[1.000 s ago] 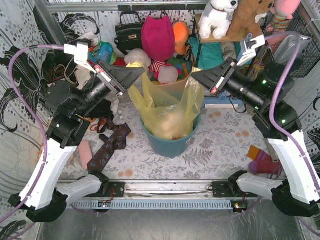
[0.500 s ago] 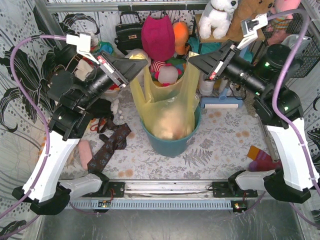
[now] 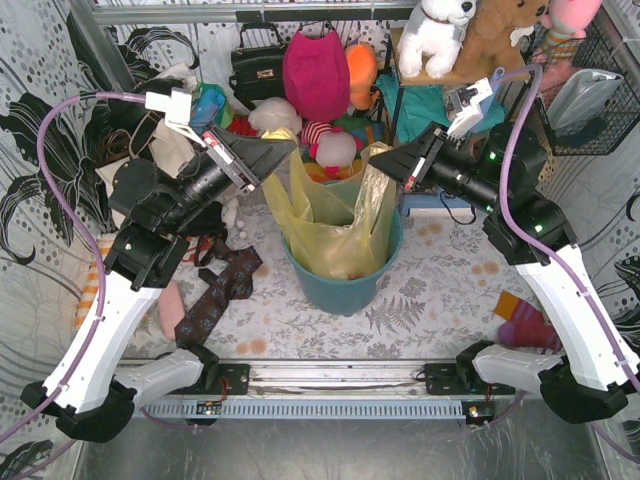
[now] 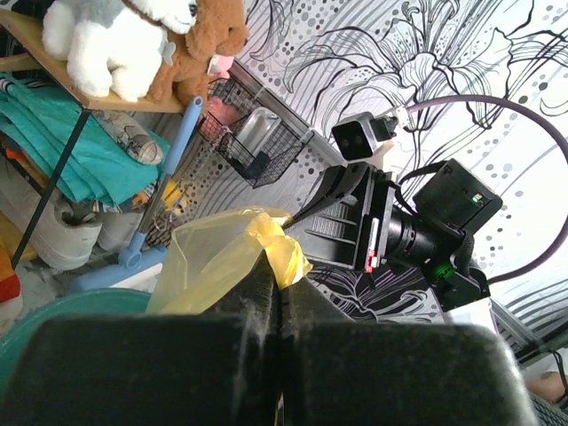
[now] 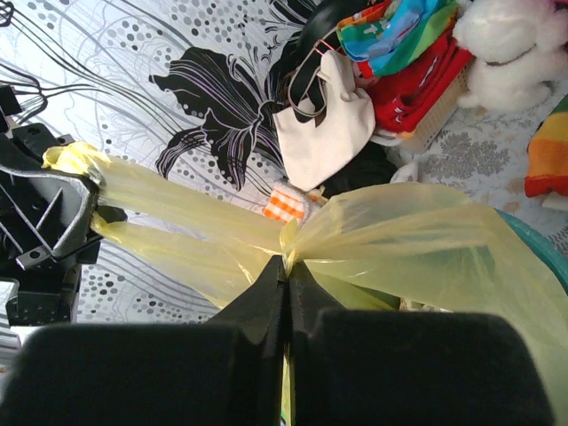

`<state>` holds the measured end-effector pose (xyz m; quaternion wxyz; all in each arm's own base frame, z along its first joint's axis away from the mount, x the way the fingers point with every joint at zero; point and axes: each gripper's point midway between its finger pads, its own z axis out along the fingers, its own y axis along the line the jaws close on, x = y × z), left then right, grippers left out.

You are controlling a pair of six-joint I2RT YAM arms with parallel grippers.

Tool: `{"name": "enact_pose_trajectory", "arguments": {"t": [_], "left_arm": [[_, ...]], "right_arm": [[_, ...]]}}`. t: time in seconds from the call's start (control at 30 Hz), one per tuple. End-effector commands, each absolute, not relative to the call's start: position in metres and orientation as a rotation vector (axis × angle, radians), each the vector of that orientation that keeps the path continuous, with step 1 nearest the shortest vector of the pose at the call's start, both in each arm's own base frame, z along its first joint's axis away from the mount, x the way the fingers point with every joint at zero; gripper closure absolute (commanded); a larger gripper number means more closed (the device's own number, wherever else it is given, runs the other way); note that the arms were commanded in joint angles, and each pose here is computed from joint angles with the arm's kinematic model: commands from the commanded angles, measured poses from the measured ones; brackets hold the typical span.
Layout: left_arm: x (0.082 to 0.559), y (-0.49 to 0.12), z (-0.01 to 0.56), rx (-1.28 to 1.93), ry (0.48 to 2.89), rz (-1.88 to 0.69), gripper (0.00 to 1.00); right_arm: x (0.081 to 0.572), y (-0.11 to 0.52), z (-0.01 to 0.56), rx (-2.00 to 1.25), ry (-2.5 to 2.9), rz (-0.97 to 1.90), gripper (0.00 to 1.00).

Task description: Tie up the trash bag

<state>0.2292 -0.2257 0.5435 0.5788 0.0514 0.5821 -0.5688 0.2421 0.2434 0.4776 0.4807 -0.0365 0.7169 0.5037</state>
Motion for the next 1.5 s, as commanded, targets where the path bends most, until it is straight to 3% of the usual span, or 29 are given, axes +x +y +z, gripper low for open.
{"name": "enact_pose_trajectory", "arguments": {"t": [0.0, 0.23, 0.67, 1.07, 1.47], "left_arm": [[0.223, -0.219, 0.578, 0.141, 1.26, -1.324, 1.0], [0.209, -0.222, 0.62, 0.221, 1.181, -1.356, 1.0], [0.22, -0.221, 0.562, 0.163, 1.292, -1.324, 1.0], [0.192, -0.222, 0.633, 0.293, 1.138, -1.365, 1.0], [0.209, -0.221, 0.575, 0.196, 1.245, -1.352, 1.0]], "right_arm": [[0.234, 0.24, 0.533, -0.133, 1.585, 1.268, 1.0], [0.229, 0.241, 0.584, -0.207, 1.505, 1.259, 1.0], [0.24, 0.248, 0.52, -0.144, 1.615, 1.284, 1.0], [0.23, 0.24, 0.591, -0.222, 1.481, 1.248, 1.0], [0.239, 0.245, 0.537, -0.142, 1.568, 1.281, 1.0]]}}
